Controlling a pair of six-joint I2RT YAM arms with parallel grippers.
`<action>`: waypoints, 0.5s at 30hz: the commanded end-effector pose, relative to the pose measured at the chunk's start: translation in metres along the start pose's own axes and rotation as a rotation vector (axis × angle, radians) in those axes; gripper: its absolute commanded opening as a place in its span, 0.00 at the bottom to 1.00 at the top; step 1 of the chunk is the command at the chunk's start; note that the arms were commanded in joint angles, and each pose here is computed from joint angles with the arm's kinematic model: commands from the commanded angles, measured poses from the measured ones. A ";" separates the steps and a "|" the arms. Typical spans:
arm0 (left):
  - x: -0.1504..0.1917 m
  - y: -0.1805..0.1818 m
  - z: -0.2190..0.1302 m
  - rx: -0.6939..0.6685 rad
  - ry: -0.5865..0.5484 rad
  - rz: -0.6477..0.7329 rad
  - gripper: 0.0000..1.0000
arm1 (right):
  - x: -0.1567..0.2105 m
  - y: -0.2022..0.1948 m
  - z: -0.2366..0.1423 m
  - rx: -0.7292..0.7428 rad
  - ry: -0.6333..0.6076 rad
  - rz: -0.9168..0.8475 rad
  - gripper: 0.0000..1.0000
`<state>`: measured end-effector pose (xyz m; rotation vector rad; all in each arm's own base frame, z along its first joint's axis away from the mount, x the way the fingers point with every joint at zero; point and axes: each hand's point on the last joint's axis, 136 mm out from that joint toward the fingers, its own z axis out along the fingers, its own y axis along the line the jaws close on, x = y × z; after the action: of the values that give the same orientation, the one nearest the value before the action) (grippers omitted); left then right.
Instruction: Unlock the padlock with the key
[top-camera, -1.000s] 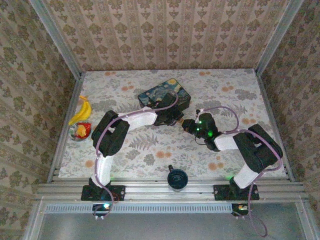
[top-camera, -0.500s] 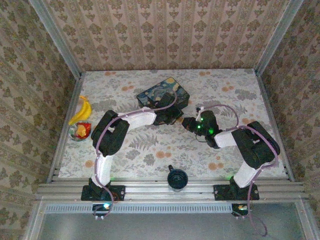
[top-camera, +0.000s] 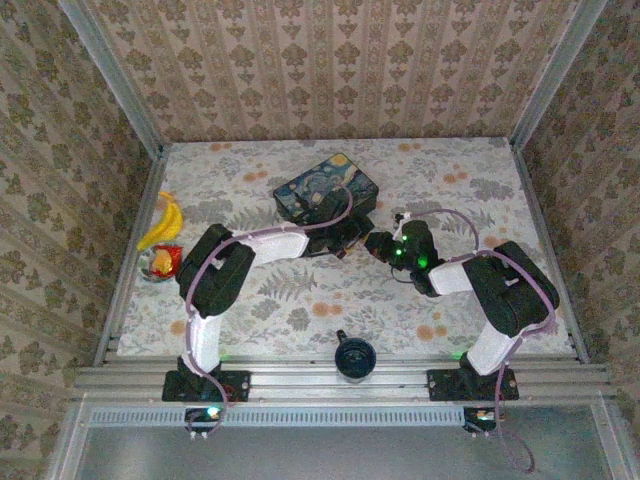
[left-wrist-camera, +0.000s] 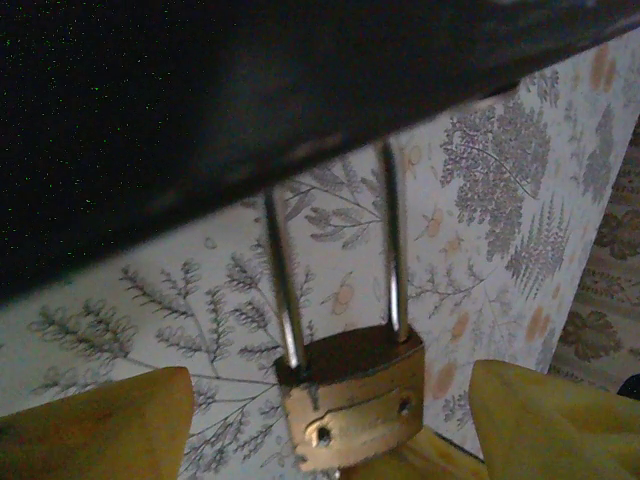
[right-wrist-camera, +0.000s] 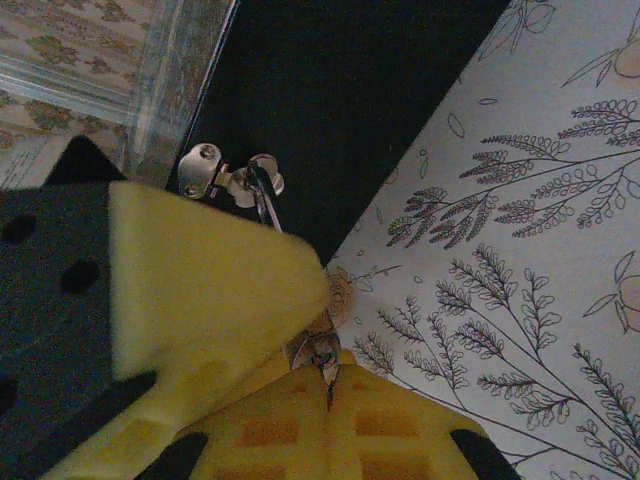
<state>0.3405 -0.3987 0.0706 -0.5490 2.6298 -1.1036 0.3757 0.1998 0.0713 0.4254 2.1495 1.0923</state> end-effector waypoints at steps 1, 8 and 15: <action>-0.008 -0.003 -0.012 0.016 -0.053 0.020 0.73 | -0.023 0.023 0.004 -0.062 -0.084 -0.020 0.00; -0.019 -0.001 -0.007 0.056 -0.117 0.025 0.65 | -0.023 0.026 0.007 -0.068 -0.079 -0.015 0.00; -0.028 -0.012 -0.003 0.130 -0.162 0.051 0.59 | -0.022 0.029 0.009 -0.076 -0.075 -0.013 0.00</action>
<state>0.3554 -0.3938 0.0754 -0.5309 2.4807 -1.1291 0.3813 0.2040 0.0757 0.4368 2.1298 1.1082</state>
